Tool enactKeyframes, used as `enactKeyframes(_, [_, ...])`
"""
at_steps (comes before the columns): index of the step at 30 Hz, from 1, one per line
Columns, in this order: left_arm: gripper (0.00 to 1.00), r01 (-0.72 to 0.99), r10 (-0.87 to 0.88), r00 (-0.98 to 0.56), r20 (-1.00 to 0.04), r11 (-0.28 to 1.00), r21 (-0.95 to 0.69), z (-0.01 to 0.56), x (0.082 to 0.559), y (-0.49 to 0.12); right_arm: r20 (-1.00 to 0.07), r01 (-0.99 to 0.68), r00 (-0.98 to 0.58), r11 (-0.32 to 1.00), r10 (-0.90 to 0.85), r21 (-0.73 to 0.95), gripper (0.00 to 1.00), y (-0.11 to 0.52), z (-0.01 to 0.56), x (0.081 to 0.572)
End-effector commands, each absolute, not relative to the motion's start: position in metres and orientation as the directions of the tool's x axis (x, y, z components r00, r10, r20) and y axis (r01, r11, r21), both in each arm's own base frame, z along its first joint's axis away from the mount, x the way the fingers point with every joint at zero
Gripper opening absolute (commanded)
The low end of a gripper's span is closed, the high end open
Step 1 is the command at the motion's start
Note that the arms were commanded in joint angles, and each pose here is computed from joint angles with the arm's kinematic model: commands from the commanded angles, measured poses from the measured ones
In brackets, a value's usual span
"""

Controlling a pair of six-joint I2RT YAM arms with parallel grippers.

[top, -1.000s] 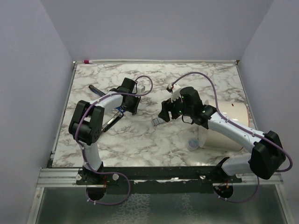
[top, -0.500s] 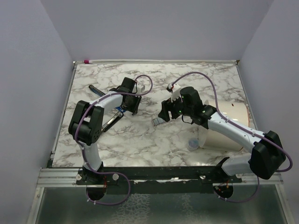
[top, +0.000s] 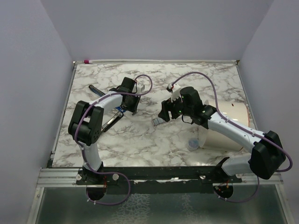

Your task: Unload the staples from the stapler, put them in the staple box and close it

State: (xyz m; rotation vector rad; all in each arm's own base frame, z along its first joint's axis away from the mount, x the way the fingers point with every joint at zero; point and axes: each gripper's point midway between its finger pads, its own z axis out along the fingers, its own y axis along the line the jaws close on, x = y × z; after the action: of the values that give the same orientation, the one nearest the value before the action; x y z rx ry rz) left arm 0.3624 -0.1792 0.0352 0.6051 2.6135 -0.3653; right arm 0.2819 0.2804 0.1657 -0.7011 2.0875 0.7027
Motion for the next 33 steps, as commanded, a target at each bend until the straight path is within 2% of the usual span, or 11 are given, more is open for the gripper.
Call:
enactKeyframes(1, [0.19, 0.462, 0.358, -0.809, -0.467, 0.878, -0.127, 0.039, 0.367, -0.177, -0.833, -0.691, -0.499, 0.690, -0.239, 0.216, 0.66, 0.281, 0.164, 0.286])
enactKeyframes(18, [0.15, 0.473, 0.399, -0.823, -0.404, 0.876, -0.098, 0.019, 0.360, -0.177, -0.836, -0.691, -0.496, 0.691, -0.235, 0.215, 0.66, 0.281, 0.167, 0.286])
enactKeyframes(23, [0.05, 0.470, 0.400, -0.830, -0.390, 0.877, -0.101, 0.017, 0.358, -0.178, -0.838, -0.690, -0.494, 0.691, -0.232, 0.215, 0.66, 0.281, 0.168, 0.285])
enactKeyframes(25, [0.00, 0.469, 0.392, -0.828, -0.401, 0.876, -0.111, 0.022, 0.359, -0.180, -0.838, -0.690, -0.495, 0.690, -0.229, 0.219, 0.66, 0.281, 0.169, 0.284])
enactKeyframes(28, [0.00, 0.468, 0.365, -0.820, -0.440, 0.871, -0.149, 0.040, 0.361, -0.188, -0.837, -0.688, -0.502, 0.687, -0.217, 0.234, 0.66, 0.281, 0.173, 0.281])
enactKeyframes(33, [0.00, 0.506, 0.259, -0.764, -0.591, 0.809, -0.299, 0.109, 0.365, -0.222, -0.845, -0.698, -0.510, 0.650, -0.158, 0.300, 0.66, 0.286, 0.195, 0.270])
